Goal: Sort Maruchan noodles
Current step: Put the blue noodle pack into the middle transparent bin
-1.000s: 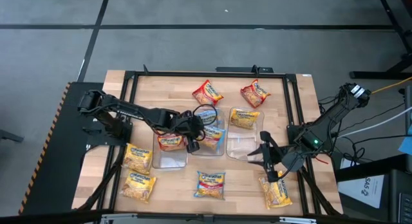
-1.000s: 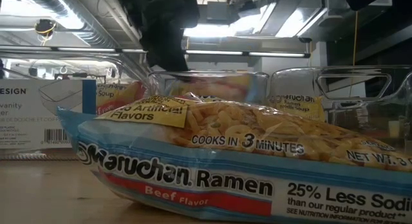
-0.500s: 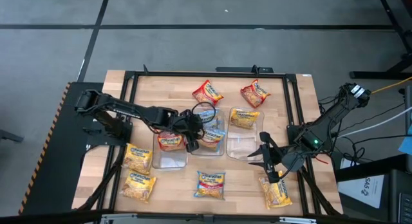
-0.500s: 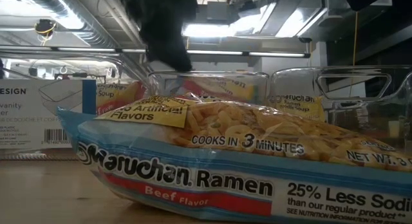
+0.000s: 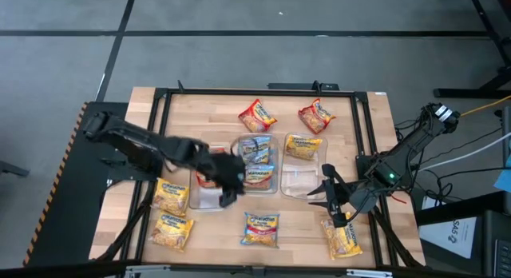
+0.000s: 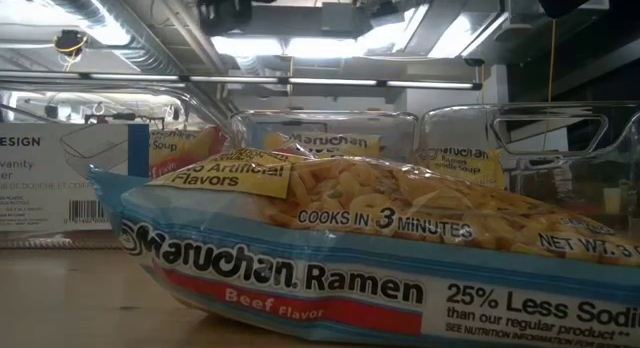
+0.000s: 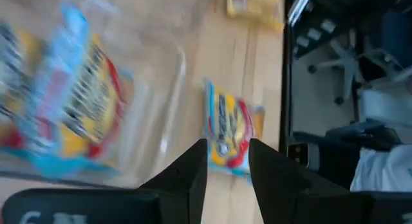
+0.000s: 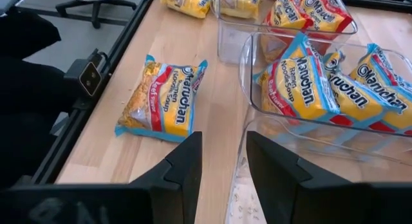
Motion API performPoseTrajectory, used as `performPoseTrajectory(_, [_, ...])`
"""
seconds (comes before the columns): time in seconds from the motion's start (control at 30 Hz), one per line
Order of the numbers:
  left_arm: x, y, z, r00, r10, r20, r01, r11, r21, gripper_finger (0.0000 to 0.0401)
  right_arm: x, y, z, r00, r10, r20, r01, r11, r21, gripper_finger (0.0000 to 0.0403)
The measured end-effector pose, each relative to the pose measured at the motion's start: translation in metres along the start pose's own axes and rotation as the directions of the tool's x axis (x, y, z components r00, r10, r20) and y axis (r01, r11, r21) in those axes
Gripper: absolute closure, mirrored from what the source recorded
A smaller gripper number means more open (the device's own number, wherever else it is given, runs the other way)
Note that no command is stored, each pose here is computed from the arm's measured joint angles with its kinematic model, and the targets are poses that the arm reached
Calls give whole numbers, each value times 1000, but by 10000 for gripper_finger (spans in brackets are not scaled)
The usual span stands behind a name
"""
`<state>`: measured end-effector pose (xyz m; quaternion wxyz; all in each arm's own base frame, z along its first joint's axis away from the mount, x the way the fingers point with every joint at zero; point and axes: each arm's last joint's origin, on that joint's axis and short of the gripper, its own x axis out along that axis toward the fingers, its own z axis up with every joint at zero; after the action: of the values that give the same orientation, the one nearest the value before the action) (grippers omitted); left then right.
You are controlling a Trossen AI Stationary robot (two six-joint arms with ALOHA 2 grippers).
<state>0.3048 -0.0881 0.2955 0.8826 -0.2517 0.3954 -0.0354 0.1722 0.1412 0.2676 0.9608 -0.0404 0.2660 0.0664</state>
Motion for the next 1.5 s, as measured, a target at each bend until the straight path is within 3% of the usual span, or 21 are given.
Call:
performPoseTrajectory(0.23, [48,-38,-35,1000,-12,-7,11,999,-38,288,0,1,0,999,37,-12,-37,999,0,276])
performPoseTrajectory(0.43, [87,-50,-59,1000,14,-25,-17,992,-126,284,0,2,-1,996,83,-26,-83,997,1,276])
performPoseTrajectory(0.63, [108,-69,-57,998,20,-60,-29,989,-147,290,0,4,-1,991,124,-39,-124,992,3,276])
performPoseTrajectory(0.77, [102,-78,-50,980,121,-161,-146,977,-156,291,0,4,-1,987,154,-48,-153,988,16,276])
performPoseTrajectory(0.93, [95,-85,-45,944,243,-225,-297,922,-249,291,-1,5,-2,982,180,-57,-178,983,40,276])
performPoseTrajectory(1.13, [118,-91,-57,943,237,-232,-318,845,-429,291,-1,5,-2,980,188,-60,-186,982,43,276])
performPoseTrajectory(1.37, [136,-94,-79,925,256,-281,-375,737,-562,291,-1,6,-2,977,202,-67,-199,979,43,276])
performPoseTrajectory(1.5, [135,-99,-83,930,277,-244,-369,707,-604,291,-1,7,-3,970,230,-79,-227,973,41,276])
